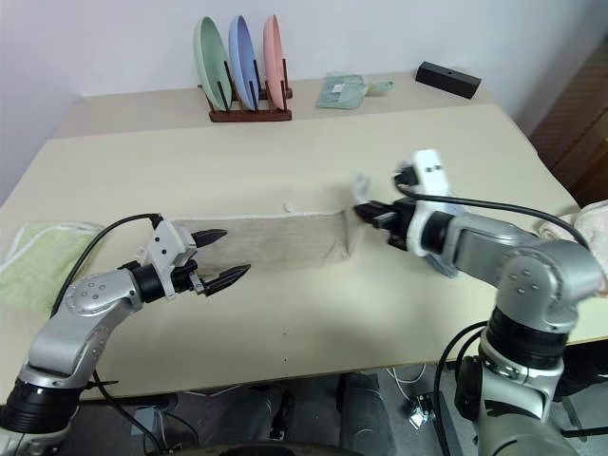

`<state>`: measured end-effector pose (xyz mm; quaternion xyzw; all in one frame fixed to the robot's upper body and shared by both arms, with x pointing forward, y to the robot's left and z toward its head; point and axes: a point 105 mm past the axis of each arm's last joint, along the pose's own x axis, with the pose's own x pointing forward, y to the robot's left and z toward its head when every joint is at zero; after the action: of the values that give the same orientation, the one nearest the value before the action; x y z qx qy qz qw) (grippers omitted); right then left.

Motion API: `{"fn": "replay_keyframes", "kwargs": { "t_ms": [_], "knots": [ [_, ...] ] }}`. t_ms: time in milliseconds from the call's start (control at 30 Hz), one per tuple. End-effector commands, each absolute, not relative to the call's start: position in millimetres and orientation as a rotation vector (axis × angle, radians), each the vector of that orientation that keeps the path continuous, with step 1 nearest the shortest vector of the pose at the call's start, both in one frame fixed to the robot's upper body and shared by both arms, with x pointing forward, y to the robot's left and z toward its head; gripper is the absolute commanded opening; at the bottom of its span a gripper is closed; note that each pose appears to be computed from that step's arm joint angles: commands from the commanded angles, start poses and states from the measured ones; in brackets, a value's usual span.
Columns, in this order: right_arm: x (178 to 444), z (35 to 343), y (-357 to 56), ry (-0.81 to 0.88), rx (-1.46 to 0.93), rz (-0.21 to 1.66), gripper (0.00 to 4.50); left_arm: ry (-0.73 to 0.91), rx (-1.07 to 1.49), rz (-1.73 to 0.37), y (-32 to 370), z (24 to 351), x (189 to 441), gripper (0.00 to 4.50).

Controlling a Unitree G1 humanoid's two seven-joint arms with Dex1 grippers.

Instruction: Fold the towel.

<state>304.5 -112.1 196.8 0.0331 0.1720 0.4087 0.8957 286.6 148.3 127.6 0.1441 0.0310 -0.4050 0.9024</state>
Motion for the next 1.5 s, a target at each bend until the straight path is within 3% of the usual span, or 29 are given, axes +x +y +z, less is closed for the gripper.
{"fn": "replay_keyframes", "kwargs": {
  "t_ms": [33, 300, 567, 667, 900, 967, 1033, 1133, 1267, 1300, 1500],
  "knots": [
    [314, 199, -75, 0.31, 0.031, 0.977, 0.02, 0.014, 0.314, -0.806, 152, 139, 288, 4.39],
    [326, 162, -23, 0.373, 0.041, 1.09, 0.02, 0.008, 0.312, -0.752, 157, 142, 283, 4.39],
    [328, 146, -24, 0.394, 0.053, 1.063, 0.02, 0.023, 0.314, -0.737, 160, 139, 278, 4.39],
    [318, 157, -21, 0.365, 0.107, 1.135, 0.93, 0.028, 0.313, -0.737, 160, 138, 279, 4.39],
    [299, 183, -45, 0.235, 0.03, 1.219, 4.3, 0.045, 0.282, -0.697, 168, 138, 276, 4.39],
    [308, 193, -55, 0.173, 0.001, 1.173, 4.3, 0.057, 0.26, -0.674, 172, 136, 271, 4.39],
    [332, 197, -66, 0.146, 0.005, 1.053, 3.74, 0.073, 0.232, -0.649, 175, 133, 265, 4.39],
    [351, 188, -70, 0.12, -0.114, 0.992, 2.37, 0.09, 0.16, -0.61, 176, 129, 255, 4.39],
    [357, 175, -54, 0.076, -0.244, 1.051, 0.34, 0.126, 0.098, -0.561, 179, 121, 242, 4.39],
    [358, 171, -49, 0.066, -0.278, 1.068, 0.02, 0.136, 0.089, -0.548, 181, 118, 241, 4.39],
    [366, 137, -30, 0.118, -0.332, 1.104, 0.02, 0.158, 0.046, -0.486, 188, 111, 236, 4.39]
  ]
}}
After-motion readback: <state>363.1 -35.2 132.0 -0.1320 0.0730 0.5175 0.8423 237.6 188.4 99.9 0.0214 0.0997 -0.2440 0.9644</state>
